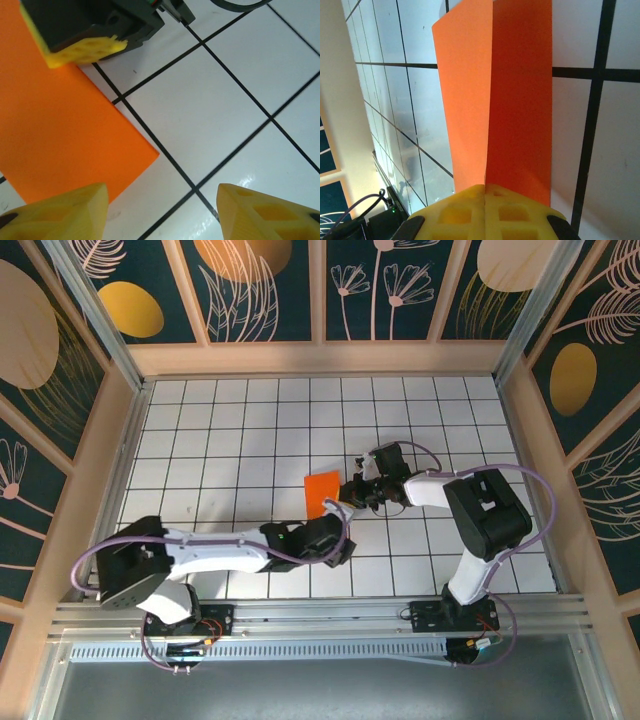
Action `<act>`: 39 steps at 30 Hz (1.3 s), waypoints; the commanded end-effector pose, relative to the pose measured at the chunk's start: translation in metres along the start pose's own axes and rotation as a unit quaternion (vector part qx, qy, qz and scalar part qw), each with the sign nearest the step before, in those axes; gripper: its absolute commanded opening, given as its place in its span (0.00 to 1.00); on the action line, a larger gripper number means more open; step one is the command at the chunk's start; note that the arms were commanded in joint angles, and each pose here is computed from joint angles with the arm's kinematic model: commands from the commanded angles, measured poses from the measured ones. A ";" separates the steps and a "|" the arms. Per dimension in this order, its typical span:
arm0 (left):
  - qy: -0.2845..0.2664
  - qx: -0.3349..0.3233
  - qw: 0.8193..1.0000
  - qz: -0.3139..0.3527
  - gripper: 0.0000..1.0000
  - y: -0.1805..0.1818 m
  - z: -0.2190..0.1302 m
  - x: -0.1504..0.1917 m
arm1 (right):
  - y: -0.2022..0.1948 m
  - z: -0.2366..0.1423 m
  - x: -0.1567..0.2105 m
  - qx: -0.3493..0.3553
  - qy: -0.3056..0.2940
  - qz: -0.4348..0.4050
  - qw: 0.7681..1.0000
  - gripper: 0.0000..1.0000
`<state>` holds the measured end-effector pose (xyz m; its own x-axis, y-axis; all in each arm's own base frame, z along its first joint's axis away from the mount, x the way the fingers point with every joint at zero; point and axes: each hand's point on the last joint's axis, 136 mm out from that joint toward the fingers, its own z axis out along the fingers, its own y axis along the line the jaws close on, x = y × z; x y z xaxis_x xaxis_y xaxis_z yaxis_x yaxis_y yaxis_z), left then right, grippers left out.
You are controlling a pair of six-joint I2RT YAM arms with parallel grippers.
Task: Fold a paper plane with a square sheet of paper (fold left side to right side)
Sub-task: Fold the triangle a second time at the center of the table.
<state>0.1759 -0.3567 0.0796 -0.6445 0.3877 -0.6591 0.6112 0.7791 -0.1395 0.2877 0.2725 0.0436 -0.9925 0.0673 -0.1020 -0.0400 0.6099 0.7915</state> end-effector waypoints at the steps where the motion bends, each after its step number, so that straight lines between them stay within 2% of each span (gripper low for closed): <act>1: 0.013 -0.087 0.995 0.044 0.60 0.017 0.008 0.001 | 0.004 -0.006 0.004 -0.004 0.003 0.009 1.000 0.02; 8: 0.049 -0.154 0.984 0.077 0.64 0.025 0.029 0.011 | 0.004 -0.005 0.004 -0.005 0.003 0.009 1.000 0.02; 15: 0.050 -0.181 0.978 0.087 0.63 0.031 0.034 0.010 | 0.005 -0.004 0.005 -0.005 0.004 0.008 1.000 0.02; 21: 0.043 -0.178 0.979 0.085 0.44 0.030 0.034 0.008 | 0.005 -0.004 0.004 -0.004 0.004 0.007 1.000 0.02; 27: 0.023 -0.168 0.983 0.066 0.18 0.029 0.027 0.003 | 0.005 -0.004 0.001 0.000 0.002 0.003 1.000 0.03; 31: 0.013 -0.164 0.985 0.053 0.05 0.030 0.023 0.001 | 0.012 -0.007 -0.004 -0.005 -0.004 -0.005 1.000 0.04; 34: 0.007 -0.151 0.988 0.042 0.00 0.027 0.020 -0.001 | 0.022 -0.013 -0.011 -0.011 -0.017 -0.022 1.000 0.08; 39: 0.000 -0.091 0.996 0.003 0.00 0.021 0.012 -0.004 | 0.034 -0.038 -0.028 -0.008 -0.066 -0.049 0.997 0.22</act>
<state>0.1985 -0.3441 0.0592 -0.6158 0.4617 -0.6385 0.5216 0.8462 0.1089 0.2922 0.2687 0.0641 -0.9858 0.0822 -0.1461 -0.0667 0.6070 0.7919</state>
